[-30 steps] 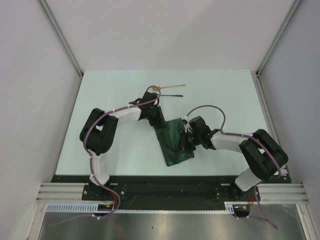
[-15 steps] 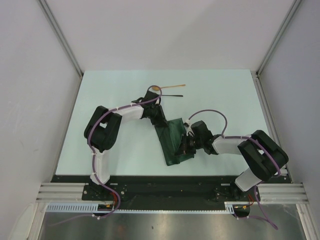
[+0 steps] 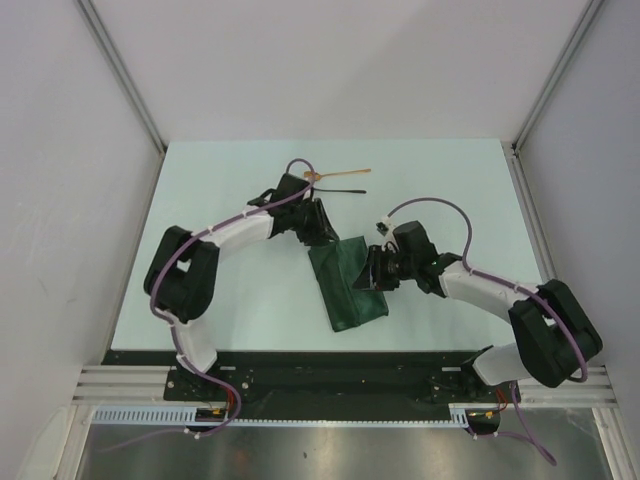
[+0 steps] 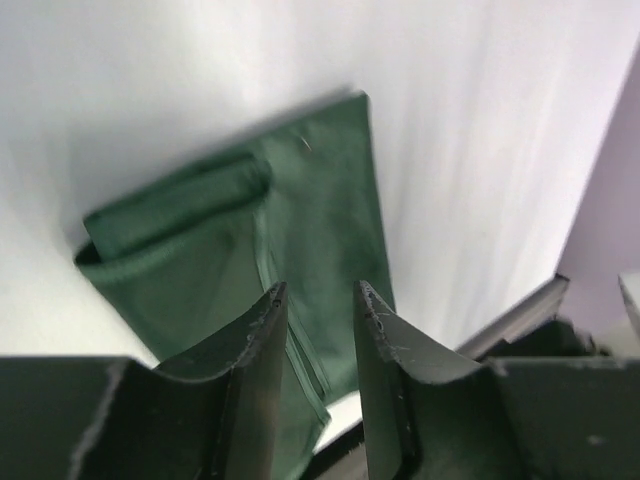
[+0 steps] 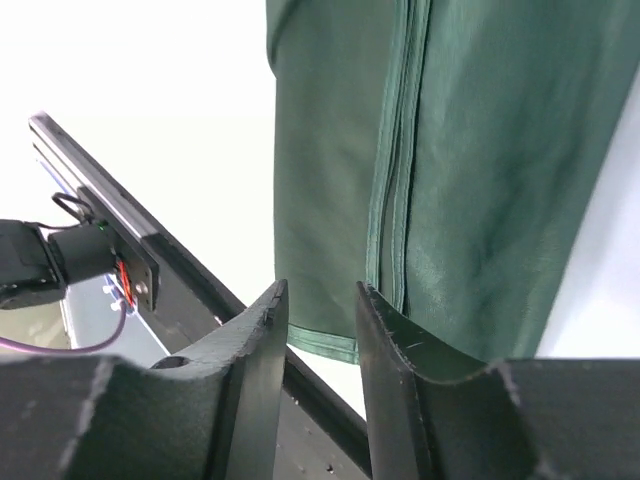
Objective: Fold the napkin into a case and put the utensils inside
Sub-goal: Fold the lower triangle-folded napkin at the center of the board.
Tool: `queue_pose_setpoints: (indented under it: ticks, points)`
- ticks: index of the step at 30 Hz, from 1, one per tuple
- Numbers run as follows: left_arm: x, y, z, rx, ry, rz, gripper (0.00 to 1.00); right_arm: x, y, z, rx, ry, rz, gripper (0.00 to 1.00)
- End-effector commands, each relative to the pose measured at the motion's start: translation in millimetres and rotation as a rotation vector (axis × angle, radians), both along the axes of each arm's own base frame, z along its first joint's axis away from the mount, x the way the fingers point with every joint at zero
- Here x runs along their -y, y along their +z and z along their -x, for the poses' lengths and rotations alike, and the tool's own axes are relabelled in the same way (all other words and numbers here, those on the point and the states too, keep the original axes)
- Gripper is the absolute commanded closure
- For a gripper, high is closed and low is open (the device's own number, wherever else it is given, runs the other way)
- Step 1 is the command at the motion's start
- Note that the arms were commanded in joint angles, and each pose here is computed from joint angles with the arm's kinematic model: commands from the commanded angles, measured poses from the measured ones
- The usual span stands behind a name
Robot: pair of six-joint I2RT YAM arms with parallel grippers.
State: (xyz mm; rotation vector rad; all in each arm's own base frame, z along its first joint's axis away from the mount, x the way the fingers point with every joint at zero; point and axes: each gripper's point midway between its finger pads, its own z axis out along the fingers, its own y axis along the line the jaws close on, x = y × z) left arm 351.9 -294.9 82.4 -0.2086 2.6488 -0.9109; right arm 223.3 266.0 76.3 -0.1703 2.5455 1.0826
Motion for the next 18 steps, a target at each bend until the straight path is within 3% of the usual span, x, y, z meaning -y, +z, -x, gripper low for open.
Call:
queue_pose_setpoints:
  ticks: [1, 6, 11, 18]
  points:
    - [4.6, 27.2, 32.9, 0.039, -0.092, 0.065, 0.65, 13.7, 11.2, -2.9, 0.033, -0.008, 0.034, 0.62]
    - [27.2, 24.1, 91.9, -0.017, -0.203, 0.128, 0.75, 30.6, 8.4, 5.3, 0.012, -0.043, 0.021, 0.70]
    - [26.9, -5.2, 141.0, -0.078, -0.252, 0.101, 0.82, 41.6, -1.8, 18.4, -0.012, -0.064, 0.005, 0.75]
    - [13.8, -29.4, 175.1, -0.129, -0.251, 0.086, 0.84, 39.6, -16.7, 28.0, -0.061, -0.076, -0.034, 0.81]
